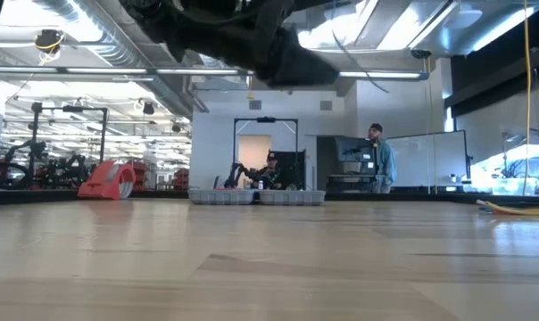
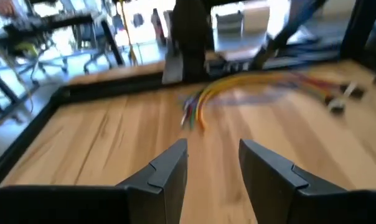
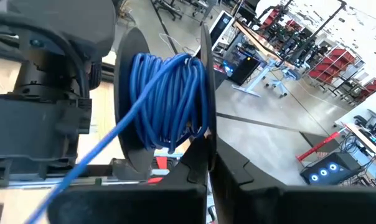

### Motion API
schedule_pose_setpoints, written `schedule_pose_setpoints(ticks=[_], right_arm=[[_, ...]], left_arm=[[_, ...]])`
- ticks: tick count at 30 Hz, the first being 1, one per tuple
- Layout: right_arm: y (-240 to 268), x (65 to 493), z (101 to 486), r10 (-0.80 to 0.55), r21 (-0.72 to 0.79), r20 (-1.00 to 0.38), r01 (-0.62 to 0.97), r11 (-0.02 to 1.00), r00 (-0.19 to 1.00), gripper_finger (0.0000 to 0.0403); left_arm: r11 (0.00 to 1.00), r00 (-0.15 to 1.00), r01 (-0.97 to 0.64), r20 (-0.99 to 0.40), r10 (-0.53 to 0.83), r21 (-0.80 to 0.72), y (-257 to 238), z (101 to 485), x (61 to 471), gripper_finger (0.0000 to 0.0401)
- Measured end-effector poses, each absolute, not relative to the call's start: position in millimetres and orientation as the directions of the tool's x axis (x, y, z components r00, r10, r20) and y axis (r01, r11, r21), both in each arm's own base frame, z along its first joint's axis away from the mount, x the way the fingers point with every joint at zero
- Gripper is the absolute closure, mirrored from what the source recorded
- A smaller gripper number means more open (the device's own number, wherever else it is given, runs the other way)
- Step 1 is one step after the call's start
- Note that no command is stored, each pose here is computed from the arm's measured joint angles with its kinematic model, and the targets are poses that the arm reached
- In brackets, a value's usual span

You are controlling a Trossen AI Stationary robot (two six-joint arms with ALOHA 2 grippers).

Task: Coil cords
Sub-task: Coil the blue wire into the black spool

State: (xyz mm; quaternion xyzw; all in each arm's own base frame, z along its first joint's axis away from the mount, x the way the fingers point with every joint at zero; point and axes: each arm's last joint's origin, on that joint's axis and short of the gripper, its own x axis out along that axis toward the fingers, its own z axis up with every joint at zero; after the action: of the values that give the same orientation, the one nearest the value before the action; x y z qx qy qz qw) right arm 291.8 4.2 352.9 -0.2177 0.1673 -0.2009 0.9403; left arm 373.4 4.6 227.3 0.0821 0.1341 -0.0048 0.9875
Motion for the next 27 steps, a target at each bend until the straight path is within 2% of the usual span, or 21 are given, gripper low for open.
schedule_pose_setpoints(ticks=[2, 5, 13, 19, 27], right_arm=[[4, 292, 352, -0.451, -0.479, -0.233, 0.302, 0.824, 0.862, 0.0397], [4, 291, 352, -0.451, -0.481, -0.238, 0.299, 0.824, 0.86, 0.0397], [4, 292, 352, -0.451, -0.48, -0.236, 0.301, 0.824, 0.861, 0.0397], [4, 292, 351, -0.452, -0.48, -0.239, 0.3, 0.824, 0.859, 0.0397], [4, 292, 351, -0.453, -0.48, -0.239, 0.301, 0.824, 0.859, 0.0397]], left_arm=[[0.982, 0.946, 0.047, -0.324, 0.015, 0.183, 5, 225, 369, 0.0262], [0.982, 0.945, 0.047, -0.328, 0.016, 0.184, 6, 230, 367, 0.0262], [0.984, 0.982, 0.004, -0.185, 0.03, 0.18, 0, 242, 372, 0.0262], [0.987, 0.984, -0.058, -0.16, 0.082, 0.152, 0, 244, 372, 0.0262], [0.993, 0.986, -0.034, -0.156, 0.053, 0.117, -3, 244, 373, 0.0262]])
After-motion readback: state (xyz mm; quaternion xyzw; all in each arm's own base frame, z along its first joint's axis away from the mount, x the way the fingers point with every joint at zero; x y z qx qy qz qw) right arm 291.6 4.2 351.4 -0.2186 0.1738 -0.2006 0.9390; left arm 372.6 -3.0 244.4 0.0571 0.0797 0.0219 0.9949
